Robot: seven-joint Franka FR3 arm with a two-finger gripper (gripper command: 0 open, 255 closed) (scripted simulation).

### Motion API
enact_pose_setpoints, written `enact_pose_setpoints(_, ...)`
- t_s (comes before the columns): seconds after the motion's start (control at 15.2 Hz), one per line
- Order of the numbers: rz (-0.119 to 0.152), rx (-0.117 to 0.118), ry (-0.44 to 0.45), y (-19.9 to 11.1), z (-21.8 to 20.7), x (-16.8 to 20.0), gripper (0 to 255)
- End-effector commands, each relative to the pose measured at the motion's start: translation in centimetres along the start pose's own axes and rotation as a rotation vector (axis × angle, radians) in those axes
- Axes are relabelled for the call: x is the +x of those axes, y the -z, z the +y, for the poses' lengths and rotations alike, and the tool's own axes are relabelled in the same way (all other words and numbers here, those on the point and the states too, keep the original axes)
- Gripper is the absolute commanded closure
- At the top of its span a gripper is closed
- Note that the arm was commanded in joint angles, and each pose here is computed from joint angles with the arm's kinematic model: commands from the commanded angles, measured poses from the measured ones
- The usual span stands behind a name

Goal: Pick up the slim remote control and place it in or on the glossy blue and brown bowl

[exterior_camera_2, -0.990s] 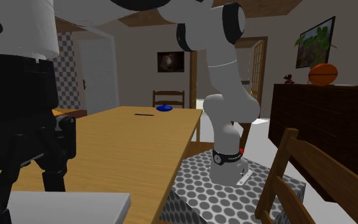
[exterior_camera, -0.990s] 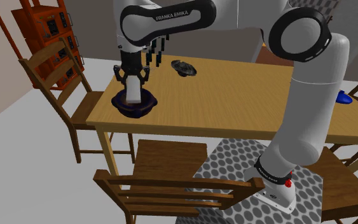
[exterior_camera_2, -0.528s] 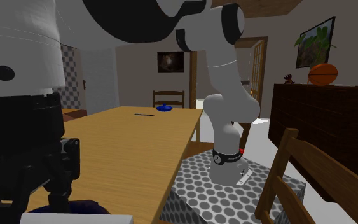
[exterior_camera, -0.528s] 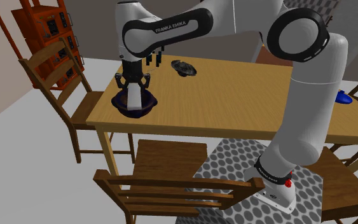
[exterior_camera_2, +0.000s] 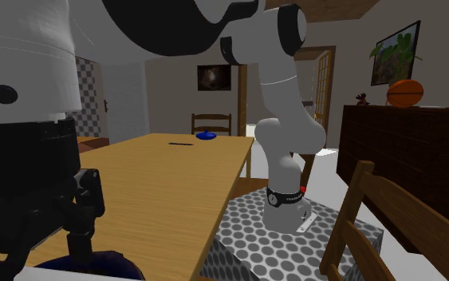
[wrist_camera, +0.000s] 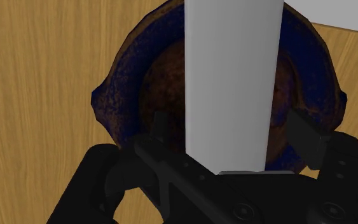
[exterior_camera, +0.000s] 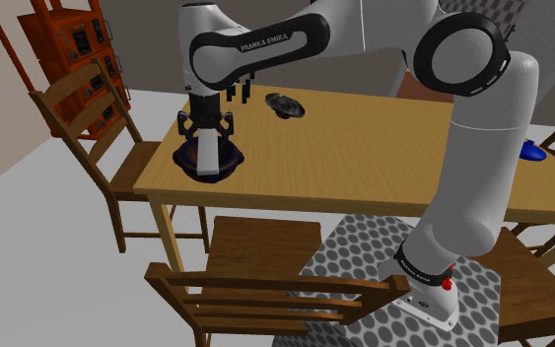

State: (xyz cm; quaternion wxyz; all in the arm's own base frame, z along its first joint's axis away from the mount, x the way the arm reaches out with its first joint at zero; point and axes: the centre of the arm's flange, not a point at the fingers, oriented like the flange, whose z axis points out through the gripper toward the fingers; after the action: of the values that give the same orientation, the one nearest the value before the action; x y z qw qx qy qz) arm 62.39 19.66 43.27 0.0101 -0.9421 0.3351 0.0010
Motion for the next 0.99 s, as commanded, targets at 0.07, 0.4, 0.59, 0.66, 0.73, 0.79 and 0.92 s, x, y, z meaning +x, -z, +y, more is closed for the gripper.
enact_pose_setpoints(0.07, 0.0, 0.0, 0.0, 0.0, 0.0, 0.0, 0)
enact_pose_setpoints(0.4, 0.0, 0.0, 0.0, 4.0, 0.0, 0.0, 0)
enact_pose_setpoints(0.59, 0.0, 0.0, 0.0, 5.0, 0.0, 0.0, 0)
enact_pose_setpoints(0.66, 0.0, 0.0, 0.0, 5.0, 0.0, 0.0, 0)
enact_pose_setpoints(0.73, 0.0, 0.0, 0.0, 5.0, 0.0, 0.0, 0)
enact_pose_setpoints(0.79, 0.0, 0.0, 0.0, 5.0, 0.0, 0.0, 0)
enact_pose_setpoints(0.92, 0.0, 0.0, 0.0, 5.0, 0.0, 0.0, 0)
